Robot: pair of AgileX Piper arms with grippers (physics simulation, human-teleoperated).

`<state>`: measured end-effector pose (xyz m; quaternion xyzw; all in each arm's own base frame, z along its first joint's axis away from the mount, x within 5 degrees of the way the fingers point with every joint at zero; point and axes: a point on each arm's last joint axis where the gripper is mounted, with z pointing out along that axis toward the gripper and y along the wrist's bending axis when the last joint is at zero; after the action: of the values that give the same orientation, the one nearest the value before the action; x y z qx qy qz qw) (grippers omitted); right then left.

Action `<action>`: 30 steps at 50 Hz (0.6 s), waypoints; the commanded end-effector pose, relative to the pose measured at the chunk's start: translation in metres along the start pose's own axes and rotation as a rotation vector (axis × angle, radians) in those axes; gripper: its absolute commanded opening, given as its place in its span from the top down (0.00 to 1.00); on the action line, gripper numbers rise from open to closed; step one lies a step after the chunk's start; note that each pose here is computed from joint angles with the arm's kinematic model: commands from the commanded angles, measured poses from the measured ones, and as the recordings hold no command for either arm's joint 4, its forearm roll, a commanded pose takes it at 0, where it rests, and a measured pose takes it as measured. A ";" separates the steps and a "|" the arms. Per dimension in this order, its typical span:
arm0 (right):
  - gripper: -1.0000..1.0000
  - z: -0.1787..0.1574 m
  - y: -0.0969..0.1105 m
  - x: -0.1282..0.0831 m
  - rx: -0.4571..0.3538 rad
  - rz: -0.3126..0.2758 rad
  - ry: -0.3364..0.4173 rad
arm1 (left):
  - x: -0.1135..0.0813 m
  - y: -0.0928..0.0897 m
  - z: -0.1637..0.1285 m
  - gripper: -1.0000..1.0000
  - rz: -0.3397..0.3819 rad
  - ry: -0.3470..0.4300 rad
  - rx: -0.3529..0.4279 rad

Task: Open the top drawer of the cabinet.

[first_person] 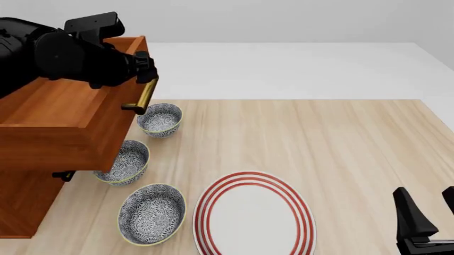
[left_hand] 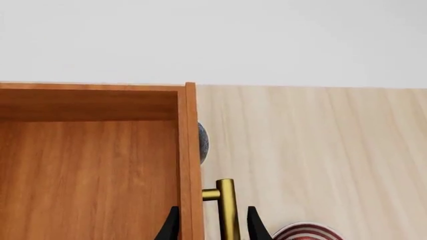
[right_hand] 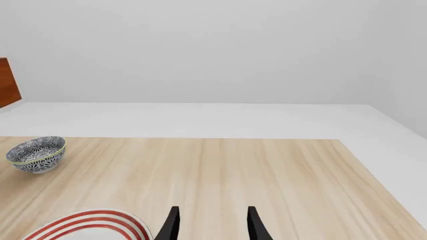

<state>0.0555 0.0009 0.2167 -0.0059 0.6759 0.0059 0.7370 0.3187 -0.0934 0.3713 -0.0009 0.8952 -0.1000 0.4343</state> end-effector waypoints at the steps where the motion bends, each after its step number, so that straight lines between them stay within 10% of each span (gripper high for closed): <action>1: 0.00 0.000 0.000 0.000 0.000 0.000 0.000 | 0.037 -0.018 0.040 0.00 0.008 0.188 0.050; 30: 0.00 0.000 0.000 0.000 0.000 0.000 0.000 | -0.012 -0.018 -0.002 0.00 0.040 0.069 0.065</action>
<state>0.0555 0.0009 0.2167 -0.0059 0.6758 0.0059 0.7370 0.3235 -0.0937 0.3758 0.0106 0.9091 -0.0933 0.4059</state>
